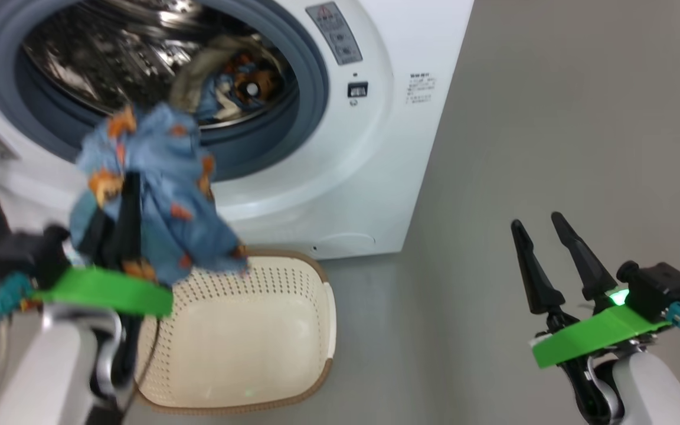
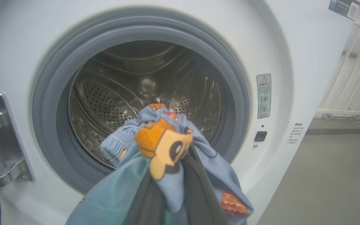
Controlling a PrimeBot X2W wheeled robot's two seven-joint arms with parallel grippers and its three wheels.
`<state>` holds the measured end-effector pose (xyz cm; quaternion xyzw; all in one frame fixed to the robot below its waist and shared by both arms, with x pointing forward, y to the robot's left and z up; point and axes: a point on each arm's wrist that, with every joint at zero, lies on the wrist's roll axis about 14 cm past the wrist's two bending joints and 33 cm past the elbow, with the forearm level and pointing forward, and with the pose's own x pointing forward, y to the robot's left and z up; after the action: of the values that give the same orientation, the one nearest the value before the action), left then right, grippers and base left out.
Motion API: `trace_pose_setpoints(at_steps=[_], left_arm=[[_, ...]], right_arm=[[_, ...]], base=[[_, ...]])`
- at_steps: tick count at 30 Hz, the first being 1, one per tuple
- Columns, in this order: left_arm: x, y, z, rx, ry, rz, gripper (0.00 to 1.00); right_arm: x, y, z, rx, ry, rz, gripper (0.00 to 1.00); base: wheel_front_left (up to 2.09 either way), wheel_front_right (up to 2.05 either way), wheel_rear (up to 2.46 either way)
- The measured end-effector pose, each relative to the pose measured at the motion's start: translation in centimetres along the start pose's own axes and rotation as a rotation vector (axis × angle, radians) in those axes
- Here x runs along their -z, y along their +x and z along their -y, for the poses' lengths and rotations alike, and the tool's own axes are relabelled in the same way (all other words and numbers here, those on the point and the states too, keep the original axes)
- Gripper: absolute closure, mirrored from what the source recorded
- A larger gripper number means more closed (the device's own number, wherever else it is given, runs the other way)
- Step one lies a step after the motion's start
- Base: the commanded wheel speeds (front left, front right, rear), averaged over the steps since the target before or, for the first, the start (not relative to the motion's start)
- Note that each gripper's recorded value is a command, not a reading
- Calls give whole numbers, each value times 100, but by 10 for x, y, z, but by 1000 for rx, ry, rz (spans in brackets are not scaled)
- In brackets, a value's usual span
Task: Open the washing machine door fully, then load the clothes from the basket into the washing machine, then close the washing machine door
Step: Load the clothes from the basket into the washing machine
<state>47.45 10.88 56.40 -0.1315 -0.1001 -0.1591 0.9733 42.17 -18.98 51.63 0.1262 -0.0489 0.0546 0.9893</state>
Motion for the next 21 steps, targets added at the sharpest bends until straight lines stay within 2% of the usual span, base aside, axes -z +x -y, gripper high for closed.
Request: trace_pose_setpoints(at_steps=[9, 16, 21], left_arm=[[11, 73, -5, 46, 0, 9, 100], [54, 122, -32, 37, 45, -91, 100], [97, 157, -44, 26, 29, -161, 100]], right_arm=[[18, 16, 4, 33, 31, -20, 0], [34, 35, 8, 46, 32, -36, 0], [55, 39, 25, 90, 17, -81, 0]], base=[[0, 0, 0], [0, 0, 0], [0, 0, 0]])
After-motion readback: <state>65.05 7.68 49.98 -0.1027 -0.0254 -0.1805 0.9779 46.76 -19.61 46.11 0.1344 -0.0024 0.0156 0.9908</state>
